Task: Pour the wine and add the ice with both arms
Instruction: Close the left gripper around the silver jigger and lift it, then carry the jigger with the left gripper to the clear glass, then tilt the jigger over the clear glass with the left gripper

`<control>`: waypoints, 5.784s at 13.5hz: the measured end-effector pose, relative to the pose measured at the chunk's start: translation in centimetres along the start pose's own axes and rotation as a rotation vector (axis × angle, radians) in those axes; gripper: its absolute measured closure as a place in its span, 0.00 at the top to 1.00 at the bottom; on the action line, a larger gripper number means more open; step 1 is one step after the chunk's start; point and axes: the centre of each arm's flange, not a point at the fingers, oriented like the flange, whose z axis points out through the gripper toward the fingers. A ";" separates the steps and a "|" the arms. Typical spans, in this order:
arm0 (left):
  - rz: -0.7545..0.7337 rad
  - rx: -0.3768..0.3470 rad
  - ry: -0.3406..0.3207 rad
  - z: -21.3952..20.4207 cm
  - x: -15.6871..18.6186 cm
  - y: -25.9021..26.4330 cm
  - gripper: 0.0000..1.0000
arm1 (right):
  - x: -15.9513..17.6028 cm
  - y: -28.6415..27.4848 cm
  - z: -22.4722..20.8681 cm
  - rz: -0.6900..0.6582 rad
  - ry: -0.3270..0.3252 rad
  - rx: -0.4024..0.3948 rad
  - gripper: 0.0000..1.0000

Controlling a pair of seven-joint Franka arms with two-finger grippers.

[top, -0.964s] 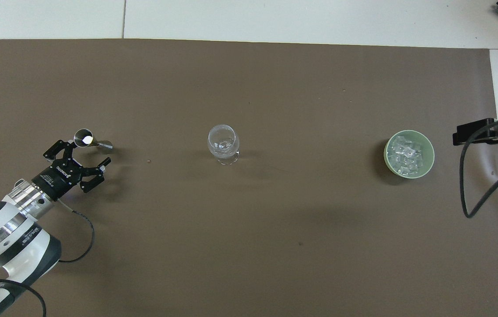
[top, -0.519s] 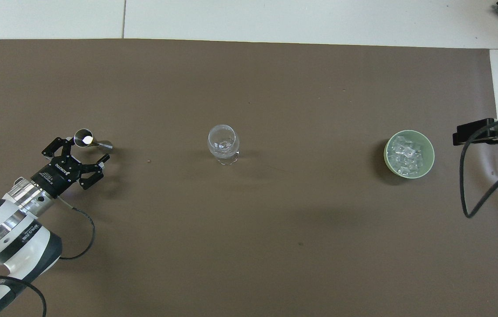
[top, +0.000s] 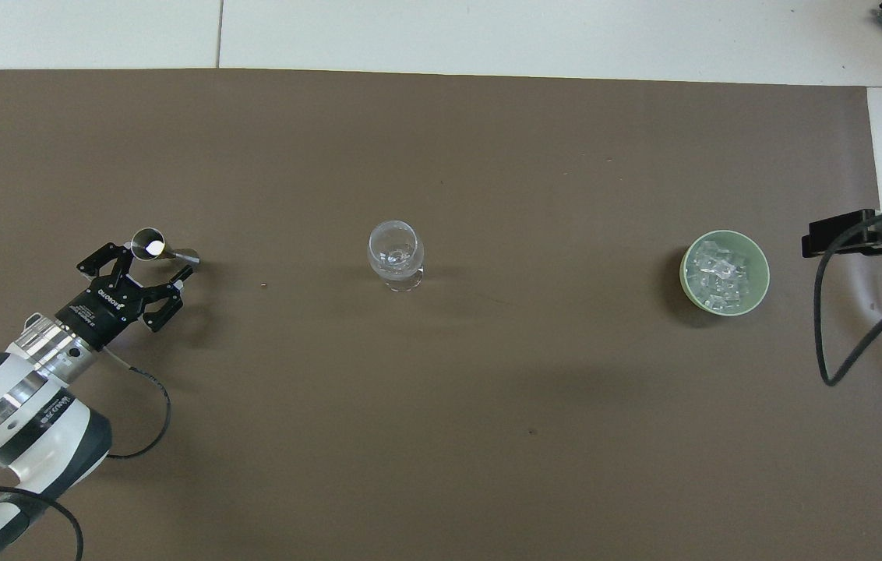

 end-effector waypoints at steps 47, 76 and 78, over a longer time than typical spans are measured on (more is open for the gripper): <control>-0.009 0.013 0.040 7.0 -10.7 -4.3 0.21 | 0.0 0.0 0.0 0.000 0.000 0.000 1.00; 0.466 0.130 0.061 11.5 -24.7 -21.7 0.21 | 0.0 0.0 0.0 0.000 0.000 0.000 1.00; 0.493 0.130 0.061 11.5 -24.6 -21.7 0.21 | 0.0 0.0 0.0 0.000 0.000 0.000 1.00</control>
